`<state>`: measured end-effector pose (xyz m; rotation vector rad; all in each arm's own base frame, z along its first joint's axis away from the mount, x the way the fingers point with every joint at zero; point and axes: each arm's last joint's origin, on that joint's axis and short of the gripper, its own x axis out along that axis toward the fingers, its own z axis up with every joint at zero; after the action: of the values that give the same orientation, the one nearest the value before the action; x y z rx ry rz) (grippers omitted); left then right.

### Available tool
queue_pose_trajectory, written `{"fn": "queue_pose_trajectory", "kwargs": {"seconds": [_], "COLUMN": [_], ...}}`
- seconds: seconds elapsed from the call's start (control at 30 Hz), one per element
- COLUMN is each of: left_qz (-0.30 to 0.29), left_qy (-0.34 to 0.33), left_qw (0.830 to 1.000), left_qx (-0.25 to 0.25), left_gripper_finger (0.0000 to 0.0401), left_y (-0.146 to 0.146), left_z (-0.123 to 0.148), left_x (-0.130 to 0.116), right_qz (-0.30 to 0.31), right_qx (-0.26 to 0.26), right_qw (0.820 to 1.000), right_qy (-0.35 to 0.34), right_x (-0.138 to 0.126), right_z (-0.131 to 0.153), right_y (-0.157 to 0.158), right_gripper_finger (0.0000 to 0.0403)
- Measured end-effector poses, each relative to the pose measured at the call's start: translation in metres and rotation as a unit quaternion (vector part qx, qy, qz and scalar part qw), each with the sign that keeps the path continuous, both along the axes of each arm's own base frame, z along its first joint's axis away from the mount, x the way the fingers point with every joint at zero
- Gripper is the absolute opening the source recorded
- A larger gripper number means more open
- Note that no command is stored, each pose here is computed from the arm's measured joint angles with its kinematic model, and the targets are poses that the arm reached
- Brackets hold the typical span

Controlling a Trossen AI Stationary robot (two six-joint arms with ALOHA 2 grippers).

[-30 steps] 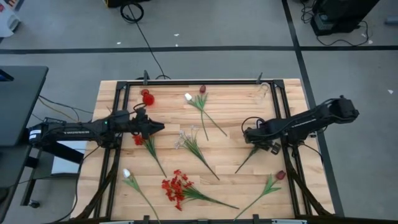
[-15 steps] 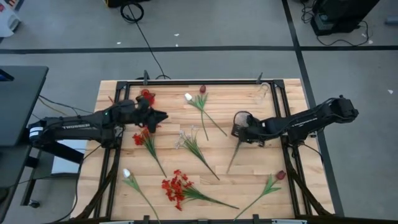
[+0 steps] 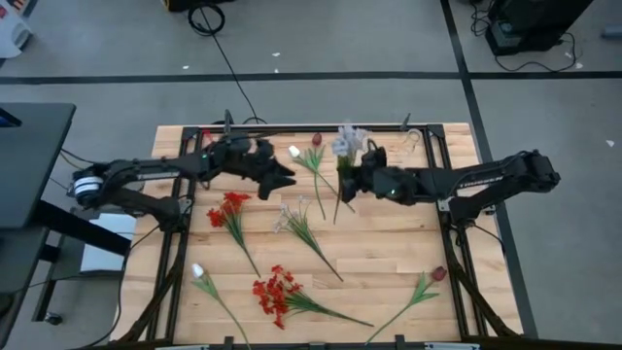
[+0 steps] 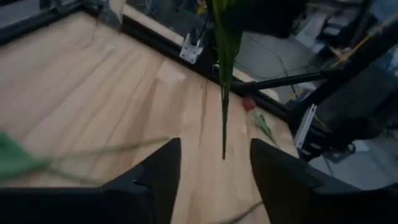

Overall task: Sort flowers into vase by color
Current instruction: Put the right white flowers into the transparent vase

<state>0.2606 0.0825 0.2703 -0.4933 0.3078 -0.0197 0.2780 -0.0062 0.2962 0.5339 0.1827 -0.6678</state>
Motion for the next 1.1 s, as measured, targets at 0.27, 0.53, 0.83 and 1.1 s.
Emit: {"fn": "queue_pose_trajectory", "kwargs": {"seconds": [0.27, 0.53, 0.83, 1.1], "left_qz": [-0.032, -0.046, -0.081, -0.086], "left_qy": [-0.022, -0.066, -0.092, -0.090], "left_qw": [0.998, 0.995, 0.990, 0.988], "left_qx": [0.052, 0.066, 0.064, 0.092], "left_gripper_finger": [0.0241, 0.0187, 0.0105, 0.0017], "left_y": [0.009, 0.015, 0.019, 0.020], "left_z": [0.024, 0.045, 0.051, 0.050], "left_x": [0.048, 0.072, 0.092, 0.091], "right_qz": [0.069, 0.114, 0.141, 0.146], "right_qx": [-0.068, -0.109, -0.135, -0.094], "right_qw": [0.993, 0.984, 0.976, 0.980], "right_qy": [-0.071, -0.087, -0.097, -0.094], "right_x": [0.008, 0.008, 0.008, 0.006], "right_z": [0.032, 0.039, 0.043, 0.040], "right_y": [-0.024, -0.036, -0.039, -0.046], "right_gripper_finger": [0.0027, 0.0034, 0.0036, 0.0091]}}
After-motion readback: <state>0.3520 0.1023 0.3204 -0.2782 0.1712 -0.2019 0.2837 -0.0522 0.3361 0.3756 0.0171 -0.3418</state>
